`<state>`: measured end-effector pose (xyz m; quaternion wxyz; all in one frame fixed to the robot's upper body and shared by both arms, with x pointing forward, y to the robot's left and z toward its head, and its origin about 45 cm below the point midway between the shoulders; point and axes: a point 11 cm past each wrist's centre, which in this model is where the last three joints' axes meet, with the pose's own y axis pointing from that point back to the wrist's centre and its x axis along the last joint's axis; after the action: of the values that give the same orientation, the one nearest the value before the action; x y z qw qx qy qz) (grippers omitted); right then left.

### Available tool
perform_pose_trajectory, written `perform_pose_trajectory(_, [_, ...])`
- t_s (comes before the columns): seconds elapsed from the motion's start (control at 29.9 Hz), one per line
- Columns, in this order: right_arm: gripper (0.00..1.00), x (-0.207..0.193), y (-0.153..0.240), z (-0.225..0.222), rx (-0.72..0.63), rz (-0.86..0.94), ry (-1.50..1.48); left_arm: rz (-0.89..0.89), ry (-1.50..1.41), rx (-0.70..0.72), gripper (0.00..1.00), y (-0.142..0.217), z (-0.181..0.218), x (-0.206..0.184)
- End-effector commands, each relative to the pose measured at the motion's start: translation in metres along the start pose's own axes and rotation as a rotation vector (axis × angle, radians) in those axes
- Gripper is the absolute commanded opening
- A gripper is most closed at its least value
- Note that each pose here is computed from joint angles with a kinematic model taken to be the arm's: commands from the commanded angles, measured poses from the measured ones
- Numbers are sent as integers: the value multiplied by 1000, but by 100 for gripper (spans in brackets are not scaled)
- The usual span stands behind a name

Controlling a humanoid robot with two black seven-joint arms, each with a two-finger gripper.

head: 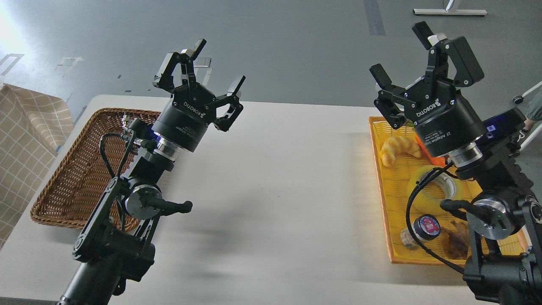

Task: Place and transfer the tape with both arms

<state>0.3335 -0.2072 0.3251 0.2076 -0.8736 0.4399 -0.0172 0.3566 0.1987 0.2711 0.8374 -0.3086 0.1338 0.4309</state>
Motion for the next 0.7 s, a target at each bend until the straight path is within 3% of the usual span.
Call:
perform_pose_trajectory(0.0, [100, -1, 3, 1, -5, -1, -1, -1, 1, -1, 98, 0, 0, 0])
perform_pose_trajectory(0.67, [100, -8, -1, 1, -19, -33, 1, -9, -2, -9, 98, -3, 3, -1])
